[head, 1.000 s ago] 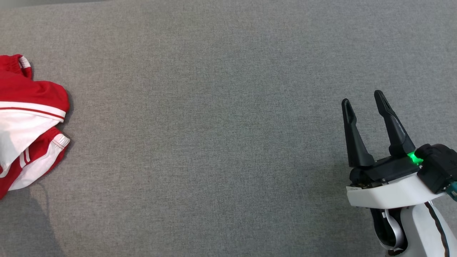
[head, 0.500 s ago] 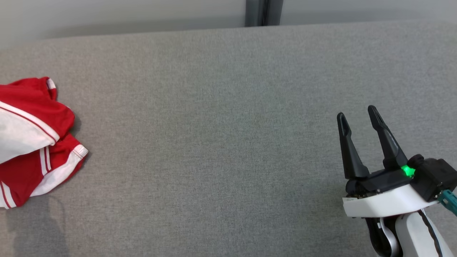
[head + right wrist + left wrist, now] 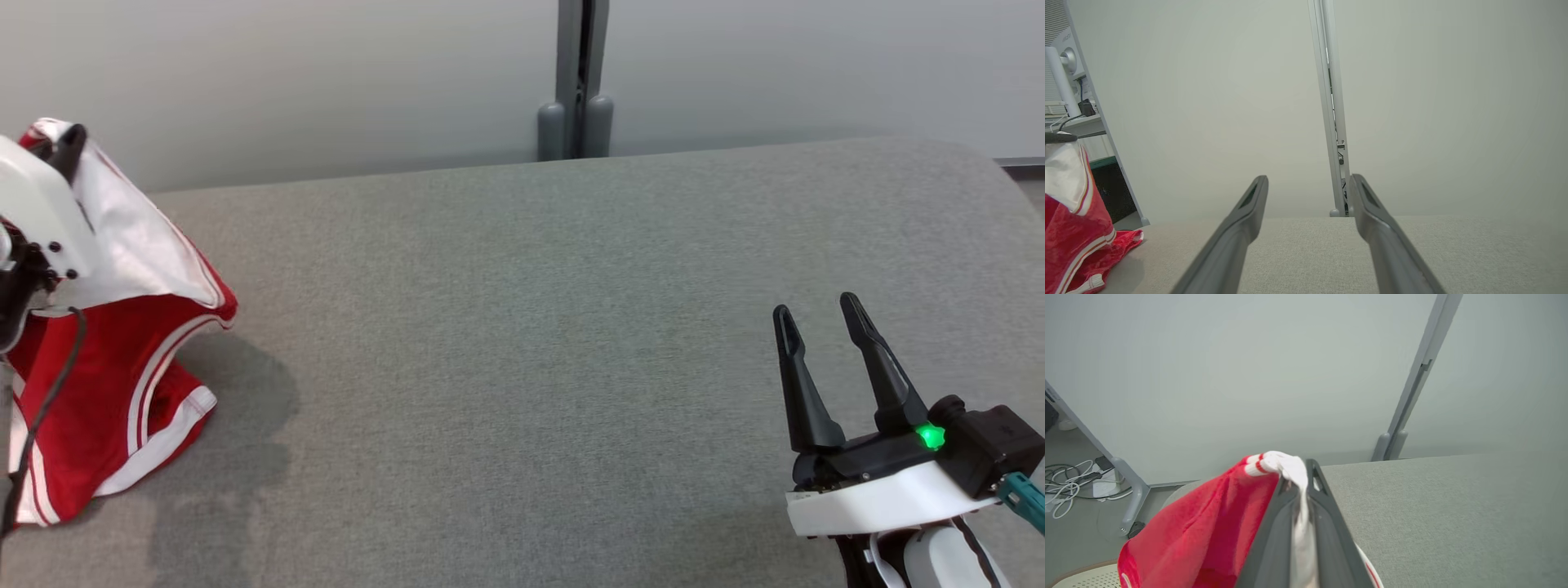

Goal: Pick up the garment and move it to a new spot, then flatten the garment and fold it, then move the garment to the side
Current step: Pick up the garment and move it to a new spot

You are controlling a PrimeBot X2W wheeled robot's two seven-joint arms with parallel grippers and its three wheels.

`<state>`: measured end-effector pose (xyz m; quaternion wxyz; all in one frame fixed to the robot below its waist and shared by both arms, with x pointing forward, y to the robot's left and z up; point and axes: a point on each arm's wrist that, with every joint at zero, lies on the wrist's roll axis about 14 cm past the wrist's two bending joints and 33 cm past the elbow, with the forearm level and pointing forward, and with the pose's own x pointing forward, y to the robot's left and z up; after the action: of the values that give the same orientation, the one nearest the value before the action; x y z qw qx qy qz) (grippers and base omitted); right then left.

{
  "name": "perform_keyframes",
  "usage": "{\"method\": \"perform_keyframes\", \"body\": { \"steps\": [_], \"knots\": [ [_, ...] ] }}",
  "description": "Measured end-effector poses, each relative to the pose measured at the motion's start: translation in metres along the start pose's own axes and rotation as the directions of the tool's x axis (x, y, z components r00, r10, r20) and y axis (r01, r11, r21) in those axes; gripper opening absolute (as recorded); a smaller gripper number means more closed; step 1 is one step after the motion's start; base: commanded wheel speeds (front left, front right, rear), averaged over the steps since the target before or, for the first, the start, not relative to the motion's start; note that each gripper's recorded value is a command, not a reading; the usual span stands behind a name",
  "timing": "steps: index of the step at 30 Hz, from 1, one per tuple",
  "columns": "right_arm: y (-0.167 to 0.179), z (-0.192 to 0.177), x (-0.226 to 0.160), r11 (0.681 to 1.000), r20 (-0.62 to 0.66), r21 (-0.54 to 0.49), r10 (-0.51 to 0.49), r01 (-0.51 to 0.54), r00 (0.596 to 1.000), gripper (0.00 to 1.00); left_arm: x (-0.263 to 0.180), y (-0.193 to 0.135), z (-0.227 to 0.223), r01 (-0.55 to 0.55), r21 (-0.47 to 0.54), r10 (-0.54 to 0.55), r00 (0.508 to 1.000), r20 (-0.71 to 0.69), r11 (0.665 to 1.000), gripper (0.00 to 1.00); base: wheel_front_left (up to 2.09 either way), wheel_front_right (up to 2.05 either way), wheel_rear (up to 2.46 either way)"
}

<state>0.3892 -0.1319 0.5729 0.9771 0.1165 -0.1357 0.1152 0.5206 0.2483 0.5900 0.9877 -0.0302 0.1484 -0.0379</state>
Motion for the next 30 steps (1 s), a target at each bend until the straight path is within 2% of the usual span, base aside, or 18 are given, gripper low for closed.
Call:
{"method": "perform_keyframes", "body": {
  "steps": [4, 5, 11, 16, 20, 23, 27, 30],
  "knots": [
    [-0.009, 0.011, -0.011, 0.999, 0.023, -0.012, -0.036, 0.037, 0.999, 1.0, -0.005, -0.048, 0.015, 0.127, 0.03, -0.128, 0.991, 0.03, 0.991, 0.0, 0.0, 0.0, 0.0],
    [-0.015, 0.016, -0.017, 0.998, 0.032, -0.018, -0.058, 0.058, 0.998, 1.0, -0.008, -0.076, 0.022, 0.195, 0.043, -0.197, 0.979, 0.047, 0.98, 0.0, 0.0, 0.0, 0.0],
    [-0.031, 0.033, -0.03, 0.992, 0.072, -0.039, -0.113, 0.116, 0.991, 1.0, -0.018, -0.155, 0.019, 0.383, 0.023, -0.383, 0.923, 0.041, 0.924, 0.0, 0.0, 0.0, 0.0],
    [-0.044, 0.04, -0.04, 0.985, 0.087, -0.058, -0.156, 0.161, 0.984, 1.0, -0.029, -0.224, 0.004, 0.531, -0.043, -0.529, 0.847, 0.041, 0.846, 0.0, 0.0, 0.0, 0.0],
    [-0.052, 0.046, -0.046, 0.98, 0.099, -0.069, -0.18, 0.187, 0.979, 1.0, -0.042, -0.277, 0.004, 0.64, -0.159, -0.631, 0.768, 0.107, 0.752, 0.0, 0.0, 0.0, 0.0],
    [-0.056, 0.046, -0.049, 0.977, 0.096, -0.075, -0.193, 0.201, 0.976, 1.0, -0.042, -0.299, 0.002, 0.676, -0.219, -0.663, 0.736, 0.139, 0.704, 0.0, 0.0, 0.0, 0.0],
    [-0.06, 0.046, -0.05, 0.973, 0.095, -0.077, -0.21, 0.217, 0.973, 1.0, -0.036, -0.324, -0.007, 0.702, -0.256, -0.696, 0.706, 0.131, 0.665, 0.0, 0.0, 0.0, 0.0],
    [-0.064, 0.045, -0.052, 0.97, 0.092, -0.078, -0.224, 0.231, 0.97, 1.0, -0.025, -0.339, -0.018, 0.701, -0.249, -0.704, 0.704, 0.094, 0.668, 0.0, 0.0, 0.0, 0.0]
  ]
}}
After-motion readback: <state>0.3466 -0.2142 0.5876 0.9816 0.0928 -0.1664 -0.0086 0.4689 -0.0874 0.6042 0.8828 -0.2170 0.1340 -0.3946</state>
